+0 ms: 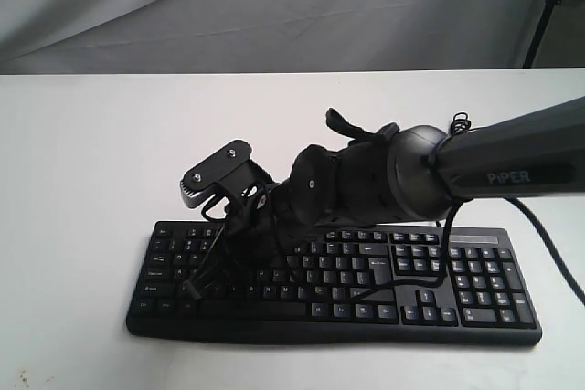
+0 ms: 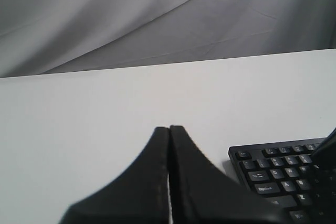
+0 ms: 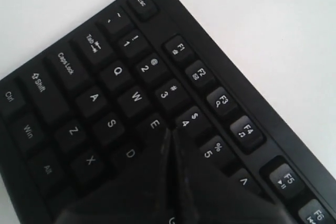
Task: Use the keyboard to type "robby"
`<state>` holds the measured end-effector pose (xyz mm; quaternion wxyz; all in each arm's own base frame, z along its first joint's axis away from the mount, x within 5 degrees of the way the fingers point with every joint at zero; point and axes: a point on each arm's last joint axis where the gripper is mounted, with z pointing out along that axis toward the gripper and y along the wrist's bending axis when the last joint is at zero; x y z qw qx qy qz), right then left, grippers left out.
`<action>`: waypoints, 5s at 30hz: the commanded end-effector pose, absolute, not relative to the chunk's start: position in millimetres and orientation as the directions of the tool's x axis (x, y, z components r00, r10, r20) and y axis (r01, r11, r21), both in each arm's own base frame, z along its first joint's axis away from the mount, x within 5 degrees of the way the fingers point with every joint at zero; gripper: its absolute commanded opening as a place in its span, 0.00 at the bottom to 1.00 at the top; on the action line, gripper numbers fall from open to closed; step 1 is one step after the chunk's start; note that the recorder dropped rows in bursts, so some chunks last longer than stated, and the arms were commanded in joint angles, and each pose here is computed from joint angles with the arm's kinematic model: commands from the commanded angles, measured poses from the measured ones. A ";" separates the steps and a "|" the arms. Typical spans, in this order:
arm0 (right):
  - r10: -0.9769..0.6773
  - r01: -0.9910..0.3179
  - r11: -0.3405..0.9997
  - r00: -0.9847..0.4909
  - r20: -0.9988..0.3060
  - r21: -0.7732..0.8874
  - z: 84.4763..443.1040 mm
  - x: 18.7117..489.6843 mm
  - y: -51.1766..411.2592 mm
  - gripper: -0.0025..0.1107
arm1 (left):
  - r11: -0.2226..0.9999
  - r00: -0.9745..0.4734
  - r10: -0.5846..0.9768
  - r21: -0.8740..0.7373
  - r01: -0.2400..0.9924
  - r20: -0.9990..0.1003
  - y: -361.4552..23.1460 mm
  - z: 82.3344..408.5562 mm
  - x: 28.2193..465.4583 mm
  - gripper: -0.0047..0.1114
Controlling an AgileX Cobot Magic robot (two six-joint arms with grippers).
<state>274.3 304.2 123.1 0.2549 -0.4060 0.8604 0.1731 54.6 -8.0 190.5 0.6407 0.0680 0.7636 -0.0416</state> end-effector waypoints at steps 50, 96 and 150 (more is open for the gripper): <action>-0.481 -0.620 0.780 -0.681 -0.551 0.084 127.4 268.3 213.7 0.02 | 0.986 -0.163 0.052 0.026 0.163 -0.985 -8.3 189.9 54.5 0.04; -0.604 -0.780 0.614 -0.563 -0.564 0.121 147.5 236.4 272.6 0.02 | 0.986 -0.163 0.052 0.026 0.163 -0.985 -8.3 189.9 54.5 0.04; -0.589 -0.761 0.642 -0.568 -0.575 0.093 132.7 242.4 276.2 0.02 | 0.986 -0.163 0.052 0.026 0.163 -0.985 -8.3 189.9 54.5 0.04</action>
